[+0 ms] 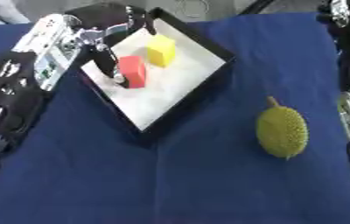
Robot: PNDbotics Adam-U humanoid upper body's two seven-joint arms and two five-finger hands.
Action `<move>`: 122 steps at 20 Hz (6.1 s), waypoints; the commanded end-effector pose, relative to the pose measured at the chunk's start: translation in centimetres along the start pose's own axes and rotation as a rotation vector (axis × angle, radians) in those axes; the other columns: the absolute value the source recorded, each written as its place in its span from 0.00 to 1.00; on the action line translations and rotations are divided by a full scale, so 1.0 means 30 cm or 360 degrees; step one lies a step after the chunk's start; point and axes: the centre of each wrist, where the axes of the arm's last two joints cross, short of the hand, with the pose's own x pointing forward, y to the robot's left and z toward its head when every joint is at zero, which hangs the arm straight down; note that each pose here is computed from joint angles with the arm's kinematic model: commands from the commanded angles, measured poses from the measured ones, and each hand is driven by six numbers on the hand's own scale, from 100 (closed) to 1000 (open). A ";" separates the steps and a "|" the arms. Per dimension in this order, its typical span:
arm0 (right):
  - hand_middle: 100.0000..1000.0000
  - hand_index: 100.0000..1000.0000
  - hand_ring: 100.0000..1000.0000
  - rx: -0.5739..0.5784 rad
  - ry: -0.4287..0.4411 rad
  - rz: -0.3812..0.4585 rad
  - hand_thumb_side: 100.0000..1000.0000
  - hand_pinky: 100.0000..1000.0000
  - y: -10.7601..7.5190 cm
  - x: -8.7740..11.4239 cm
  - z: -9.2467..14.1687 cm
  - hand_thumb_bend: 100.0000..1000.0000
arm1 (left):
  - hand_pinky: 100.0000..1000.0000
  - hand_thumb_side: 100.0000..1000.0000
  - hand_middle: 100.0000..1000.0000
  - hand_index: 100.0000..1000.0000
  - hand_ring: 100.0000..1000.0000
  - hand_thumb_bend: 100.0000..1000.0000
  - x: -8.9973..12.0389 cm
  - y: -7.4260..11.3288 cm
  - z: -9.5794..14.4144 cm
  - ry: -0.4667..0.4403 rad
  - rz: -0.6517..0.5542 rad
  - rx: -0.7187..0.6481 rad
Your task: Pick up objects on the table and place them in the box.
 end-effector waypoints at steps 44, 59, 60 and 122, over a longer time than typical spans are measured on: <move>0.80 0.88 0.90 0.0886 -0.0257 0.1402 0.33 0.94 -0.261 0.078 0.232 0.00 | 0.73 0.66 0.81 0.91 0.77 0.21 -0.021 -0.197 0.986 0.1142 0.1345 0.2074; 0.78 0.88 0.90 0.1123 -0.0028 0.1564 0.21 0.96 -0.249 0.013 0.294 0.16 | 0.73 0.68 0.80 0.91 0.76 0.22 -0.004 -0.234 0.987 0.1189 0.1427 0.2050; 0.78 0.88 0.90 0.1147 -0.0026 0.1567 0.28 0.96 -0.247 0.012 0.295 0.17 | 0.73 0.68 0.80 0.91 0.76 0.22 -0.003 -0.234 0.987 0.1188 0.1430 0.2046; 0.80 0.91 0.91 0.1397 0.0042 0.2067 0.30 0.93 -0.219 0.002 0.301 0.39 | 0.73 0.68 0.75 0.88 0.76 0.24 0.010 -0.248 0.973 0.1146 0.1441 0.2047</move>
